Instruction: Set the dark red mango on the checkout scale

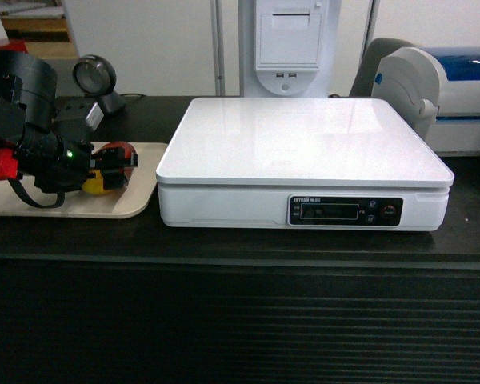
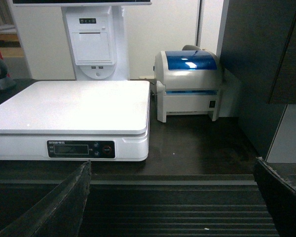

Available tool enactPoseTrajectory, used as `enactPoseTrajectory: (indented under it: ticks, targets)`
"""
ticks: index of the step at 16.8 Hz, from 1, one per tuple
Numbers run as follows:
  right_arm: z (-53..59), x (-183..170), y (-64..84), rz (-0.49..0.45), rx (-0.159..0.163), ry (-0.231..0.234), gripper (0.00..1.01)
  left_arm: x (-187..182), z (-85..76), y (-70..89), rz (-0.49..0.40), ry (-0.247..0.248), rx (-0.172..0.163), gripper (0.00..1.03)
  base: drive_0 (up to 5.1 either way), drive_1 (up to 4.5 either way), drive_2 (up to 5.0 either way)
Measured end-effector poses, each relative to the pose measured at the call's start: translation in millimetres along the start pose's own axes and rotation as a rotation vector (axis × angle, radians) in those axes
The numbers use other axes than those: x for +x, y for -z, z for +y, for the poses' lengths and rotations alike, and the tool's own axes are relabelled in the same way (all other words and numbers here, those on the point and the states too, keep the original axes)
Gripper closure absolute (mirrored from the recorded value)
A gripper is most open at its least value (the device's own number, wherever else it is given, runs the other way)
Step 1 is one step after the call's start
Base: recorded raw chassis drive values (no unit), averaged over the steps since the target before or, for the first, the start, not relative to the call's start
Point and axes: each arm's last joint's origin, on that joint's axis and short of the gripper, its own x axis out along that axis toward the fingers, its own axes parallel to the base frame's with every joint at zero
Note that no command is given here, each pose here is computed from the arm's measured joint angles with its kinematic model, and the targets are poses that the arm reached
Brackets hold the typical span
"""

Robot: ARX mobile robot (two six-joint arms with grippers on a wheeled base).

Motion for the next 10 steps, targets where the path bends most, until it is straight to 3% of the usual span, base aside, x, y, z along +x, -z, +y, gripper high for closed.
enactPoseTrajectory:
  ticks: [6, 9, 10]
  targets:
    - [0.0, 0.0, 0.0, 0.000, 0.000, 0.000, 0.03, -16.9, -12.8, -1.0, -0.036, 0.007, 0.026, 0.49, 0.0, 0.00, 0.0]
    - [0.0, 0.0, 0.0, 0.000, 0.000, 0.000, 0.03, -50.9, -28.5, -15.4, -0.134, 0.027, 0.075, 0.49, 0.0, 0.00, 0.0]
    - [0.0, 0.0, 0.0, 0.000, 0.000, 0.000, 0.03, -81.5, -39.7, -14.7, -0.194, 0.044, 0.119, 0.49, 0.0, 0.00, 0.0]
